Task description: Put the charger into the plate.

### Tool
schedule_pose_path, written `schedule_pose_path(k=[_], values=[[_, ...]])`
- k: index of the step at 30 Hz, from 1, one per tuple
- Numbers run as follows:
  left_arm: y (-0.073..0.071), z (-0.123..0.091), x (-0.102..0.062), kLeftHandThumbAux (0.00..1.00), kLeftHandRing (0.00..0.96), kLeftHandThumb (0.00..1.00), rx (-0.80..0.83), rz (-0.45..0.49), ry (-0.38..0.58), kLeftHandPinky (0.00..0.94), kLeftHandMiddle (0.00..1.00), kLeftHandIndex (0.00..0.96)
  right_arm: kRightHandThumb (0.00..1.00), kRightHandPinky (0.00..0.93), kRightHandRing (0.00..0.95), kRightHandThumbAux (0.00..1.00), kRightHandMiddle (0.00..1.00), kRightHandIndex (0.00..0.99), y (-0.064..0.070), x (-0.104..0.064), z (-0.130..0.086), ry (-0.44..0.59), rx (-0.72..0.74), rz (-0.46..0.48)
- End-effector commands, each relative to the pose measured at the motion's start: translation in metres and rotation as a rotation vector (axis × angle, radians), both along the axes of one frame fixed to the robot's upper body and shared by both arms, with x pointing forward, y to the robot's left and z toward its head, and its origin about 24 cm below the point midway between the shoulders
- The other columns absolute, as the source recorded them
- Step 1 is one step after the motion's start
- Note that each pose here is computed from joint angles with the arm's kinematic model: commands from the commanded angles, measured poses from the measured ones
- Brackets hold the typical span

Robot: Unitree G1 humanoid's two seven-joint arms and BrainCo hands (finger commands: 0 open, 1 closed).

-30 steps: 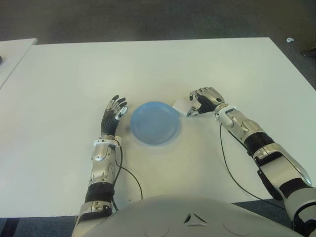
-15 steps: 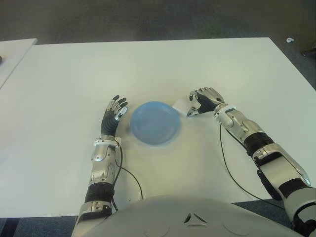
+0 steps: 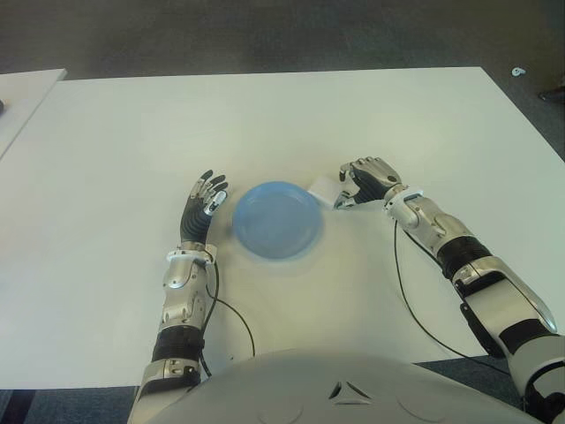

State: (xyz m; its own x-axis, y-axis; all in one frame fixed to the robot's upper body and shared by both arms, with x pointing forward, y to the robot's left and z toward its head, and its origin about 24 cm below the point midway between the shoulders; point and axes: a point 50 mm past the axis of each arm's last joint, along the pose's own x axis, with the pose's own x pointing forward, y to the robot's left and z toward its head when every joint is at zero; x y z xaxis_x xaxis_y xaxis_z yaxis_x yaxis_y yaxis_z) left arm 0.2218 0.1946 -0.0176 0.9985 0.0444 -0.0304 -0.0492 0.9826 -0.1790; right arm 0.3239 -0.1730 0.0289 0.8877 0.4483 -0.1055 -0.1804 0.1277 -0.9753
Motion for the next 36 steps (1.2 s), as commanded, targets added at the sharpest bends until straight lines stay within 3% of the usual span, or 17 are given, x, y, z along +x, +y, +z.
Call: schedule_pose_path(k=[1,8,13,14,15,16,20,25,36], values=[[0.002,-0.008,-0.005,0.541,0.199,0.0,-0.015,-0.004,0.038,0.189,0.205,0.119,0.745,0.853,0.858,0.709,0.862,0.44,-0.004,-0.004,-0.009,0.048,-0.038,-0.003],[0.003,-0.008,-0.005,0.538,0.194,0.0,-0.022,-0.01,0.038,0.189,0.198,0.115,0.744,0.821,0.858,0.709,0.858,0.44,-0.004,-0.003,-0.006,0.047,-0.061,0.02],[0.003,-0.008,-0.005,0.538,0.195,0.0,-0.027,-0.012,0.037,0.195,0.198,0.114,0.713,0.592,0.692,0.703,0.705,0.429,-0.004,-0.002,-0.003,0.059,-0.136,0.073],[0.003,-0.008,-0.005,0.539,0.196,0.0,-0.029,-0.012,0.037,0.195,0.198,0.114,0.667,0.505,0.582,0.626,0.603,0.375,-0.004,-0.002,0.0,0.075,-0.174,0.097],[0.003,-0.008,-0.005,0.54,0.197,0.0,-0.03,-0.012,0.036,0.197,0.2,0.115,0.59,0.324,0.372,0.488,0.403,0.255,-0.004,-0.003,0.003,0.086,-0.201,0.112],[0.003,-0.008,-0.005,0.54,0.198,0.0,-0.03,-0.012,0.036,0.198,0.201,0.115,0.54,0.207,0.238,0.4,0.274,0.178,-0.004,-0.003,0.005,0.094,-0.218,0.121],[0.003,-0.007,-0.005,0.54,0.204,0.0,-0.035,-0.014,0.031,0.204,0.206,0.117,0.471,0.043,0.049,0.182,0.059,0.039,-0.005,-0.005,0.004,0.155,-0.3,0.13],[0.003,-0.006,-0.005,0.539,0.21,0.0,-0.037,-0.012,0.029,0.21,0.212,0.12,0.437,0.007,0.008,0.102,0.009,0.006,-0.005,-0.007,0.007,0.185,-0.348,0.117],[0.006,-0.006,-0.004,0.534,0.199,0.0,-0.036,-0.031,0.021,0.2,0.2,0.112,0.395,0.0,0.0,0.08,0.0,0.0,0.0,-0.014,0.02,0.18,-0.347,0.026]])
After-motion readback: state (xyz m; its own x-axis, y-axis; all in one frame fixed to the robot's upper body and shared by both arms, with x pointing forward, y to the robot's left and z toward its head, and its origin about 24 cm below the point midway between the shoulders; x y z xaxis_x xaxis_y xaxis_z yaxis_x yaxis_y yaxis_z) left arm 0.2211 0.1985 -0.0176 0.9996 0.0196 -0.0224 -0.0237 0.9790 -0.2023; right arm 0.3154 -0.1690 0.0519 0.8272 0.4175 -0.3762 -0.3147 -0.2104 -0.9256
